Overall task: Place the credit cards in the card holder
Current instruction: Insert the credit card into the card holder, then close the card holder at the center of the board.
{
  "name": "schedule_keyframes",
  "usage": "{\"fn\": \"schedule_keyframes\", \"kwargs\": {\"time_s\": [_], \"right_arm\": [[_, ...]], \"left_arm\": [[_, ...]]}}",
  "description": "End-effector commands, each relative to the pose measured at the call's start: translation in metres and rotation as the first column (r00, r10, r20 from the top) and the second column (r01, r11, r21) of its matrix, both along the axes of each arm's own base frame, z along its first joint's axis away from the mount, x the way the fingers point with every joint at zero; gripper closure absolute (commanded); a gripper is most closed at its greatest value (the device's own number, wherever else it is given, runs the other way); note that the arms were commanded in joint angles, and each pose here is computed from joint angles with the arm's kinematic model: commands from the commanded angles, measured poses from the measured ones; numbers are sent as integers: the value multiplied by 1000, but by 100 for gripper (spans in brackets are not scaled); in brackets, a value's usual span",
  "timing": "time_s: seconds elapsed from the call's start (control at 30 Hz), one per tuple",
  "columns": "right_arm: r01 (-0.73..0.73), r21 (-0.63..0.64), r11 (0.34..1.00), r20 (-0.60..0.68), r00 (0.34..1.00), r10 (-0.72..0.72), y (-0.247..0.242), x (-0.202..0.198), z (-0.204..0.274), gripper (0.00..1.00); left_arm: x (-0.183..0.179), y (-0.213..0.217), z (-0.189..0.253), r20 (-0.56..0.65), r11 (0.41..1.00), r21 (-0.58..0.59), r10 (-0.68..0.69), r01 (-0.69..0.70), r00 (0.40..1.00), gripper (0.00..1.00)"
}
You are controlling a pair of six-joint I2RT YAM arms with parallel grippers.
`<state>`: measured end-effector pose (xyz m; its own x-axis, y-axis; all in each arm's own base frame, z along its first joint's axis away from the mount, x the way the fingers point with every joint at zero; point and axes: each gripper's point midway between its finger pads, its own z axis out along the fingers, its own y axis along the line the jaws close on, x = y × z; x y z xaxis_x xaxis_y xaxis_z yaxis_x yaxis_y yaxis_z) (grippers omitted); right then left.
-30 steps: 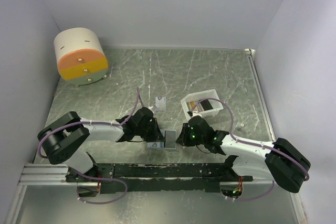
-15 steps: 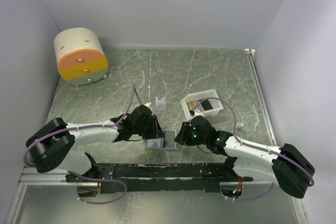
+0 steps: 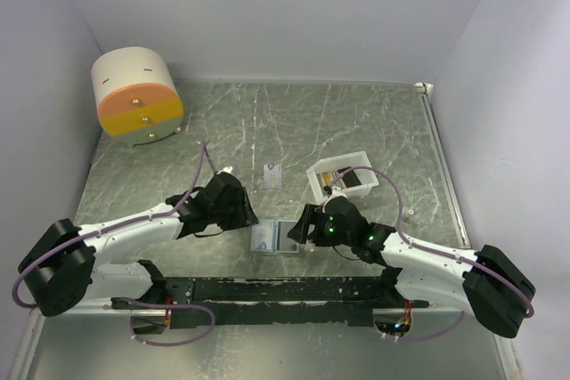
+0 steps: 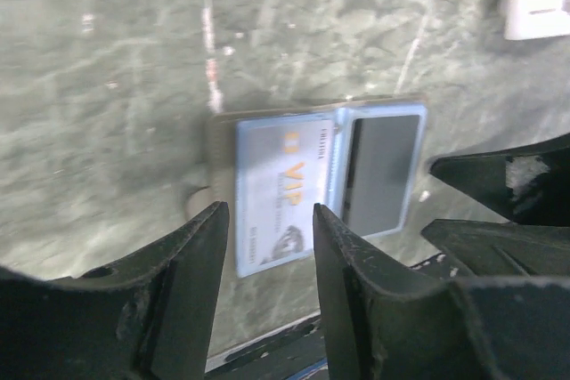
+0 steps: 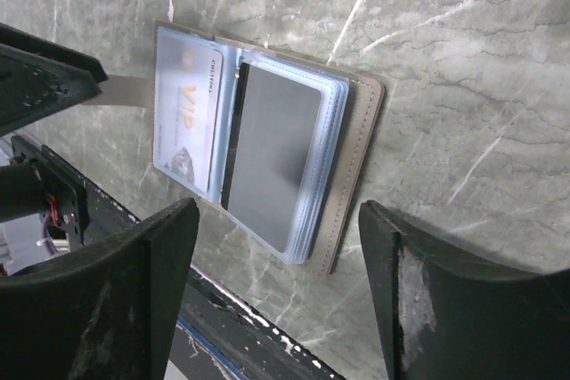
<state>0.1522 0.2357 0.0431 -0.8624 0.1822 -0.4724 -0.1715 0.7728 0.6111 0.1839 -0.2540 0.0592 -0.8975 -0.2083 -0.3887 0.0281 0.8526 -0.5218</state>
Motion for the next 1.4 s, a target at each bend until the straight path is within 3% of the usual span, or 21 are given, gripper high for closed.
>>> {"fn": "schedule_keyframes", "kwargs": {"time_s": [0.0,0.27,0.77,0.93,1.07,1.23,1.37], "right_arm": [[30,29,999,-18,999,-30,1,-1,-4,25],[49,25,999,-23,999,-48,1,1,-7,23],[59,57,997,-28,998,-57,4,1,-6,25],[61,52,997,-24,998,-60,3,2,-5,25],[56,57,997,-18,998,-55,6,3,-2,25],[53,64,997,-19,998,-52,8,4,-1,25],[57,110,992,-23,998,-55,13,3,1,25]], "left_arm": [[1,42,-4,31,985,162,62,-67,998,43],[-7,52,-17,18,981,181,61,-63,998,35],[-5,61,-2,15,963,265,39,-42,999,33],[-9,46,-4,11,983,186,-7,4,1000,32],[-10,37,-12,9,988,150,-39,38,999,33],[-10,48,-28,-20,975,220,-6,10,1000,37],[-12,39,-34,-19,984,174,-39,42,999,47]]}}
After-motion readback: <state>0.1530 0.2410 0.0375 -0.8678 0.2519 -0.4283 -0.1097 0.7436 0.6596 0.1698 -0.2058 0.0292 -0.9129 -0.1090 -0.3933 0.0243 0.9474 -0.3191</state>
